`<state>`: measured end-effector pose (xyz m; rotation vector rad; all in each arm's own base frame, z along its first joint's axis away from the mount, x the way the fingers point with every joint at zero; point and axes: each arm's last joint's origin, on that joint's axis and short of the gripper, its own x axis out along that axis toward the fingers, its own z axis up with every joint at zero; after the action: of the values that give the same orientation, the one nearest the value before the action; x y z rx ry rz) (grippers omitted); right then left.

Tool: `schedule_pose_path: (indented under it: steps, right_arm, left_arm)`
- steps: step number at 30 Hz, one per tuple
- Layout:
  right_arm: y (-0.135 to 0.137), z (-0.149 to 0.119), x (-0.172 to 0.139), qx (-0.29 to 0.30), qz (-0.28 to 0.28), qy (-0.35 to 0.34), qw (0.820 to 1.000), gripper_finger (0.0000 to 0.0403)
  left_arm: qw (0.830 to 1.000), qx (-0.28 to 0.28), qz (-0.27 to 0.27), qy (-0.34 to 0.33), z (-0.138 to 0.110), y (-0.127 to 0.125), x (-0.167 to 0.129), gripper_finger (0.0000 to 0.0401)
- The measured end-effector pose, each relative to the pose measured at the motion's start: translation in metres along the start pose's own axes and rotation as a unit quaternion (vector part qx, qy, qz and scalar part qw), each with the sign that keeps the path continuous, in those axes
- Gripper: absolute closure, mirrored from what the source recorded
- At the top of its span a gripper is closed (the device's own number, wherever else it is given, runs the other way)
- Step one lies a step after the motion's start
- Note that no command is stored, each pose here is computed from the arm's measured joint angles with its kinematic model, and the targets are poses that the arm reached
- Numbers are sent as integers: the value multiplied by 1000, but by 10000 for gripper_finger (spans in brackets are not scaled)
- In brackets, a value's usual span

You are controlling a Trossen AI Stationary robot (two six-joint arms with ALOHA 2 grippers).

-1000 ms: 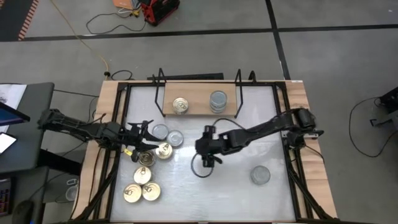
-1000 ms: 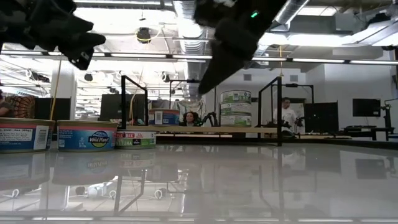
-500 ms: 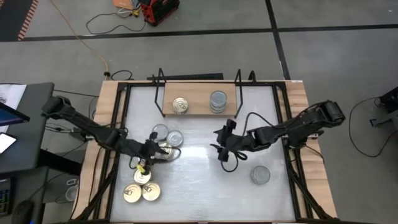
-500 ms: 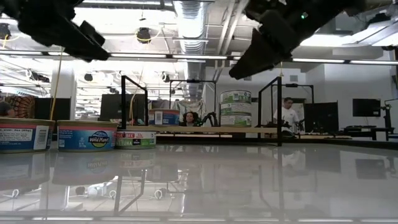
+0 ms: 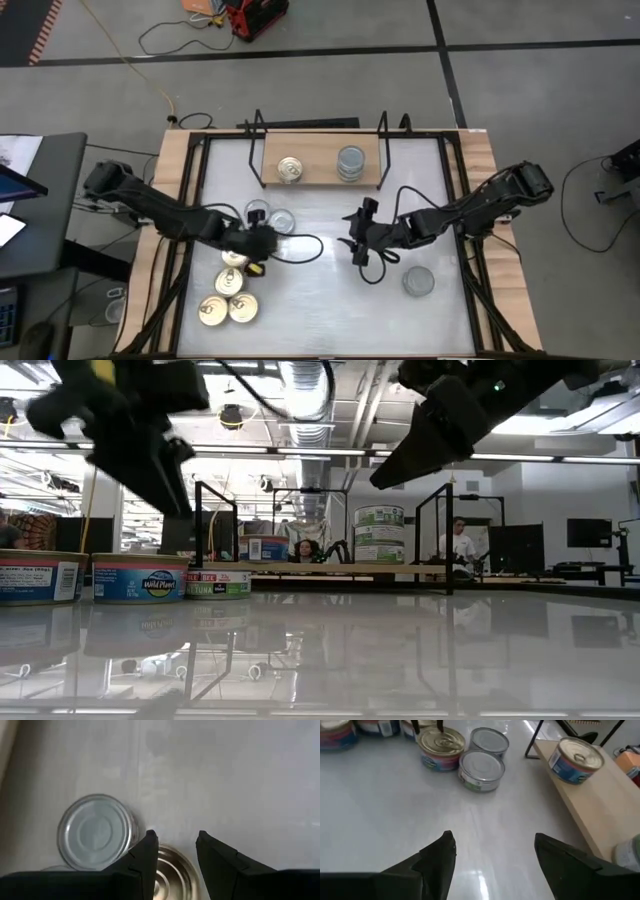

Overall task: Stack canned seafood by type on shelf
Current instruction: Stack the blue pink tuna can on top of the blue pink tuna can on the shelf

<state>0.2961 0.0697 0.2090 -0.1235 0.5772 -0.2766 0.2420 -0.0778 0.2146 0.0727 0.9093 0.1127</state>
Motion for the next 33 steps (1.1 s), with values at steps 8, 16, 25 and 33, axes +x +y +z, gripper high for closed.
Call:
schedule_pose_path:
  steps: [8, 16, 25, 33]
  right_arm:
    - [2, 0, -1, -9, 2, -1, 1000, 108]
    - [1, 1, -1, -11, 2, -4, 1000, 108]
    - [2, 2, -1, -6, 4, -9, 1000, 108]
    - [2, 2, -1, -5, 4, -10, 1000, 108]
  left_arm:
    - [998, -3, -3, 61, -5, 2, 38, 276]
    - [999, 22, -36, 33, 1, -5, 61, 276]
    - [995, 38, -68, -57, 21, -13, 65, 276]
    - [996, 61, -63, -32, 48, -15, 55, 276]
